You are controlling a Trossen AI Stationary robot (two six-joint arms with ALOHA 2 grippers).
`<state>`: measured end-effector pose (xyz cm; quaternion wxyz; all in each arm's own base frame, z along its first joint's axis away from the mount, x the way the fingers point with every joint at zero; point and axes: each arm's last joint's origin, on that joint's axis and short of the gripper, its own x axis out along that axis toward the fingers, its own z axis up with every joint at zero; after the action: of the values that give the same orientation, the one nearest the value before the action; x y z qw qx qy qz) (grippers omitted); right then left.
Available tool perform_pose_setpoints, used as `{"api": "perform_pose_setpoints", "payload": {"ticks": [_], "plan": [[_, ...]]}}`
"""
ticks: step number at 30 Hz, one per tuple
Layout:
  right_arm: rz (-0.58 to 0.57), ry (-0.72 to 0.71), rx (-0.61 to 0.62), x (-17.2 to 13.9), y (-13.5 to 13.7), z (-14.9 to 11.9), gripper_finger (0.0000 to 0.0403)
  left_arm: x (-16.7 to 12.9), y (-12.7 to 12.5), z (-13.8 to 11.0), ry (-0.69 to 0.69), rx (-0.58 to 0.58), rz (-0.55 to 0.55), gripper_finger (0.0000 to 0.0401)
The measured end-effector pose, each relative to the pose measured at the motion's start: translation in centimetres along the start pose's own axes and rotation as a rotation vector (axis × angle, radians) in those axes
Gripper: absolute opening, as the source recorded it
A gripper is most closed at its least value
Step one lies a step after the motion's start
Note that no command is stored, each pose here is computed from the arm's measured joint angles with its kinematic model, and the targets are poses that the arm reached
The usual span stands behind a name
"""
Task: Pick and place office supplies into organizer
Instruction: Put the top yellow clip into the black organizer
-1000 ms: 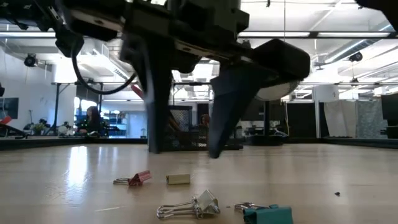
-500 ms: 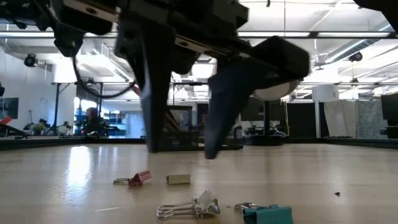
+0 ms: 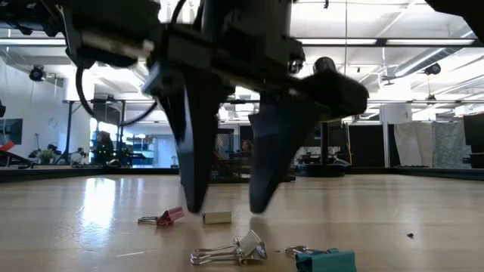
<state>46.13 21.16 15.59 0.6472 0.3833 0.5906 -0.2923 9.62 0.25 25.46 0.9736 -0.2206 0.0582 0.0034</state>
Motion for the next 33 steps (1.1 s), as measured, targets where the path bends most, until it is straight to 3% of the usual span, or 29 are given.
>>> {"api": "perform_pose_setpoints", "payload": {"ticks": [11, 25, 33], "plan": [[0.006, 0.039, 0.011, 0.75, 0.12, 0.09, 0.017, -0.19, -0.08, 0.14, -0.011, 0.0, -0.006, 0.0228], [-0.043, 0.073, 0.018, 0.94, -0.39, -0.33, 0.0049, -0.24, -0.13, 0.23, -0.015, 0.001, -0.007, 0.0228], [-0.03, -0.018, 0.055, -0.04, -0.1, -0.36, 0.0049, -0.25, -0.15, 0.22, -0.011, 0.0, -0.015, 0.0228]]}}
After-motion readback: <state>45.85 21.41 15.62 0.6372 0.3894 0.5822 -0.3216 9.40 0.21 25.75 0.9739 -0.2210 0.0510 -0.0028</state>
